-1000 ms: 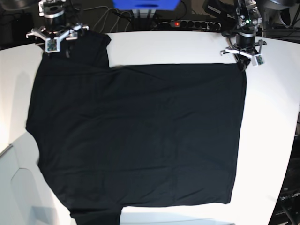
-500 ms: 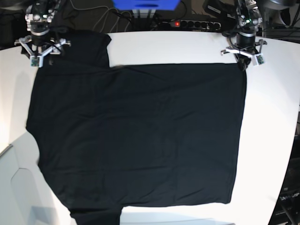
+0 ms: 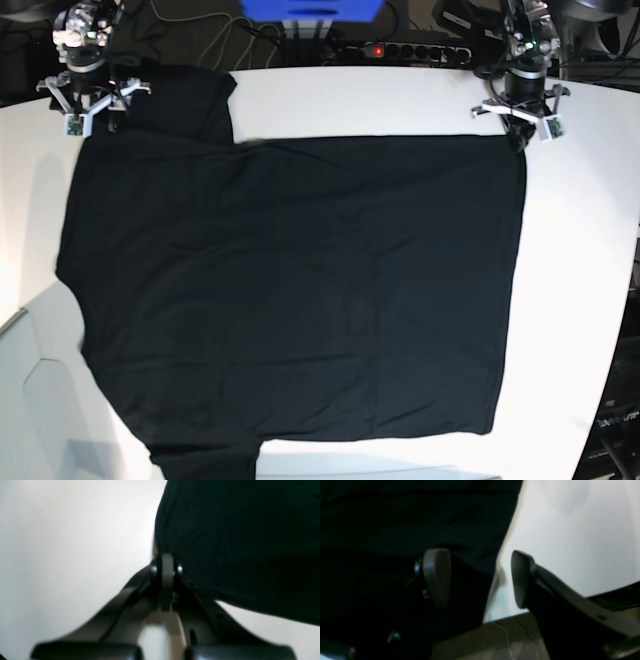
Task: Fold the T-shirt properly
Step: 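Lower the right gripper onto the other shoulder corner and pinch it, then lift both shoulder corners and pull them toward the hem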
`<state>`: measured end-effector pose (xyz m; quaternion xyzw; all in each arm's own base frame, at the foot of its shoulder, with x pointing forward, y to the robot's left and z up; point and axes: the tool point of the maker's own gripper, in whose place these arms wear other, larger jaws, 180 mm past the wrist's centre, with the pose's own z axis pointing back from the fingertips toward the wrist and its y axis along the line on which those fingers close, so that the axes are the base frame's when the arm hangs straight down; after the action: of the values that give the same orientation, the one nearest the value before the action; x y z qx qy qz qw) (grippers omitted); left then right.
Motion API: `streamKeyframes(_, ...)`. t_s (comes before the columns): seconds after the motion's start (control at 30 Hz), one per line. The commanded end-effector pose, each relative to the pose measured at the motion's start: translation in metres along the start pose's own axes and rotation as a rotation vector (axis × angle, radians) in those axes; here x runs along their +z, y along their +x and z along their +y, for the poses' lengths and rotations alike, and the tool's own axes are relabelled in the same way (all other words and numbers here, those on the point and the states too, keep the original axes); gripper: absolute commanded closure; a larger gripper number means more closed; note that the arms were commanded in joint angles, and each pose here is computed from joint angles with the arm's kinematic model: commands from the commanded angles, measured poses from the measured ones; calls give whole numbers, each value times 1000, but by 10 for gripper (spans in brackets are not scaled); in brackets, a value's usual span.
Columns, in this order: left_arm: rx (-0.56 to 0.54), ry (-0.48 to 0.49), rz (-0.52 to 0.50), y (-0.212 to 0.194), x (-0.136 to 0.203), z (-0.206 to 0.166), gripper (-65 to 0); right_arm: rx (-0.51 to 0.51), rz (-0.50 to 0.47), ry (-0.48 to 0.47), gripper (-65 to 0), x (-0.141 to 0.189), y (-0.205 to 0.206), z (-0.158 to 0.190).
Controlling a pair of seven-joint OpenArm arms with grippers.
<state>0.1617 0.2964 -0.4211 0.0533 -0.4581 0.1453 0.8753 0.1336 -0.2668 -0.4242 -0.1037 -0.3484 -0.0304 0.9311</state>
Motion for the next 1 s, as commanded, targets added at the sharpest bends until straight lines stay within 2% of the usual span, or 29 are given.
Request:
streamKeyframes(0.0, -20, 13, -3, 3, 2, 6, -1, 31, 62, 28, -375, 0, -14, 6)
streamKeyframes(0.1, -22, 13, -3, 3, 2, 6, -1, 62, 71, 61, -320, 0, -17, 10)
streamKeyframes(0.23, -21, 14, -4, 3, 3, 7, -1, 120, 67, 189, -177, 3, -16, 30)
streamKeyframes(0.4, -23, 8, -20, 9, 3, 4, -1, 101, 49, 144, 0, 7, -11, 14)
streamKeyframes(0.67, -50, -14, -74, 32, 12, -5, -1, 133, -50, 87, 0, 17, 28, -3)
streamKeyframes(0.97, -41, 62, -138, 55, 23, 22, -1, 173, -151, 49, 0, 32, 67, -9)
